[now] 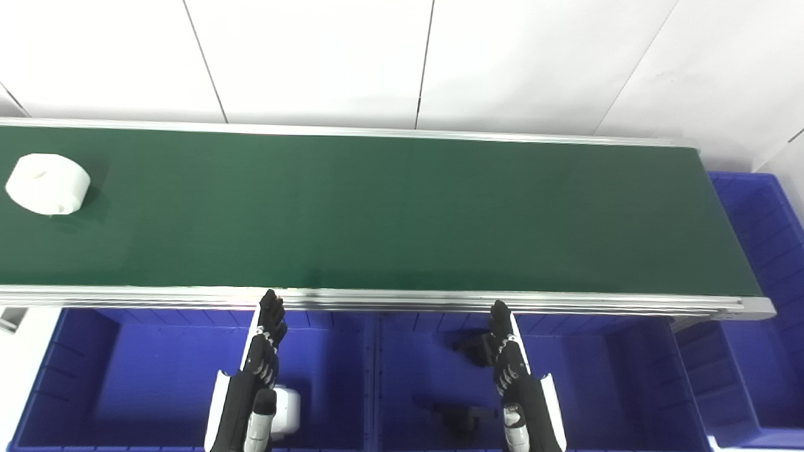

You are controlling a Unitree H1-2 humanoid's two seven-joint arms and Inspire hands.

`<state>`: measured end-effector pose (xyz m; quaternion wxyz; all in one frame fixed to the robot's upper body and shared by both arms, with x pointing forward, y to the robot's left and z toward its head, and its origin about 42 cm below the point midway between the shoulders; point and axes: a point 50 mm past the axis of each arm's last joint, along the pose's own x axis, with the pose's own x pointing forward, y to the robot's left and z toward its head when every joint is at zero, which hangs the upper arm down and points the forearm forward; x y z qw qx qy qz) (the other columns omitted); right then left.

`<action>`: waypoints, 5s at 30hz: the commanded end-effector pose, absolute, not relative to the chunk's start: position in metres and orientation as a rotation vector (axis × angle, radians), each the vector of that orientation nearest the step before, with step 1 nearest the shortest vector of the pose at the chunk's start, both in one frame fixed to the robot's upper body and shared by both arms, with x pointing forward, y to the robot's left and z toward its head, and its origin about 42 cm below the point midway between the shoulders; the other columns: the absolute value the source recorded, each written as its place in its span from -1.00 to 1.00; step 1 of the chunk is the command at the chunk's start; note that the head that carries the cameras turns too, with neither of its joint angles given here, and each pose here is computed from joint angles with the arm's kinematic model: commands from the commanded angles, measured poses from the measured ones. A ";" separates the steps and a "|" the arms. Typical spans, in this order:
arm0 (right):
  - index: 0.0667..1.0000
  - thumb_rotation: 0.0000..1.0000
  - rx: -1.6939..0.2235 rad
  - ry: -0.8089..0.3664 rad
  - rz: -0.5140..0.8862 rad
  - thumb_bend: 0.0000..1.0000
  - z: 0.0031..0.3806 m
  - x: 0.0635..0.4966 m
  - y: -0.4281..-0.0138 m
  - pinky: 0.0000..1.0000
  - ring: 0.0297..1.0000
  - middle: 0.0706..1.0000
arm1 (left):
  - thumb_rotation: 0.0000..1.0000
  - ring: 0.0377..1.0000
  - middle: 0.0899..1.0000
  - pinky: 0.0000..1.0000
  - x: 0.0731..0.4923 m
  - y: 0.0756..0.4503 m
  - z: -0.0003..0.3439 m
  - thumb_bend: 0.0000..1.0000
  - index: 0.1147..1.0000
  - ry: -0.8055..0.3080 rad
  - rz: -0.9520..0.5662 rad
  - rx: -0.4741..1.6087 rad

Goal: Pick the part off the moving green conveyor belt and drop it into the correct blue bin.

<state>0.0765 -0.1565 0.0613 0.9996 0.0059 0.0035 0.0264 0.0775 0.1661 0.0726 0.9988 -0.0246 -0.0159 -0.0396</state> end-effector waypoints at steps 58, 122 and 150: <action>1.00 1.00 0.025 -0.025 0.051 1.00 0.065 0.076 -0.155 1.00 1.00 1.00 | 1.00 1.00 1.00 1.00 0.080 0.166 0.076 0.77 1.00 -0.086 -0.114 -0.068; 1.00 1.00 0.079 -0.013 0.046 0.98 0.053 0.084 -0.178 1.00 1.00 1.00 | -0.11 0.78 0.91 0.24 0.209 0.257 0.208 1.00 0.80 -0.658 -0.146 0.752; 1.00 1.00 0.075 -0.019 0.059 0.93 0.055 0.087 -0.170 1.00 1.00 1.00 | -0.38 0.97 0.92 0.93 0.382 0.311 0.259 1.00 0.84 -0.354 -0.432 1.553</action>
